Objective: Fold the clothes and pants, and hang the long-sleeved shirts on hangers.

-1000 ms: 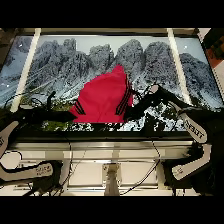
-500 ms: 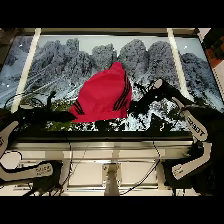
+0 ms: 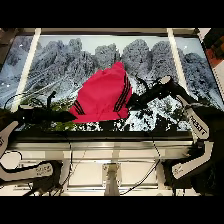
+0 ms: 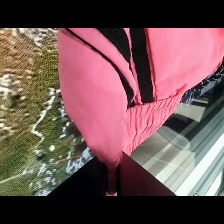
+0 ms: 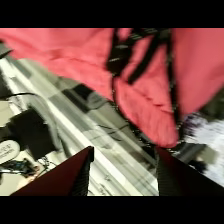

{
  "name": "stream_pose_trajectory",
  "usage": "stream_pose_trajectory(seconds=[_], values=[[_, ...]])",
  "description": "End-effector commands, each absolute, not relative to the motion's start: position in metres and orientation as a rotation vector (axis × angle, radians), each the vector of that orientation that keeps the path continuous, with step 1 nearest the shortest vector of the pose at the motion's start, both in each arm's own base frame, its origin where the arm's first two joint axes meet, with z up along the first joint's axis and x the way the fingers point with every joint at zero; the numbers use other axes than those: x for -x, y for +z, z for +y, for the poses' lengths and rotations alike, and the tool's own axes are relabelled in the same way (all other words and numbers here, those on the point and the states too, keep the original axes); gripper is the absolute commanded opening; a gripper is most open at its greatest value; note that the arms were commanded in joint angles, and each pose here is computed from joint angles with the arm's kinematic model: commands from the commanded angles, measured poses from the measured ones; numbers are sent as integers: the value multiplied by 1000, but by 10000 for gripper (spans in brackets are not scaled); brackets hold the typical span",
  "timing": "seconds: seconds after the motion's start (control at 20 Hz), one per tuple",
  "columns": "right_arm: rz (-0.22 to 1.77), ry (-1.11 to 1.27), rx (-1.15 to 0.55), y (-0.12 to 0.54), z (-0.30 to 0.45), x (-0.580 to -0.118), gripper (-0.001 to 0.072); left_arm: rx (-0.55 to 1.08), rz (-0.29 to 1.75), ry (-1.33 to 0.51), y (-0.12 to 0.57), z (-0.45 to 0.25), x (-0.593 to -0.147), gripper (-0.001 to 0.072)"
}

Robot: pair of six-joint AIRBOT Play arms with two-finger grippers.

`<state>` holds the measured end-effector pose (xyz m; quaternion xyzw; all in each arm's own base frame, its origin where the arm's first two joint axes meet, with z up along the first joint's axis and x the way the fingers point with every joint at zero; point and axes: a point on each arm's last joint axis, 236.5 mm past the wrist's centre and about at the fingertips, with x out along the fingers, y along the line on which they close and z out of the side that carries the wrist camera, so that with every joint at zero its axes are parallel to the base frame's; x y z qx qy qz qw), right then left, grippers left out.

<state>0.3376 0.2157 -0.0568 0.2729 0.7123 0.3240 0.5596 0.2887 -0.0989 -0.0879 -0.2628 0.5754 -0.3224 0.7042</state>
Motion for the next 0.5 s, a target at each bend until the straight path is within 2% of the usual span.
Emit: stream_pose_trajectory(seconds=[0.0,0.45], values=[[1701,757,-645,-57,211,-335,439,584,1279,-718,-88,-99,-289,47],[1821,720,-667,-91,206,-321,439,584,1279,-718,-88,-99,-289,48]])
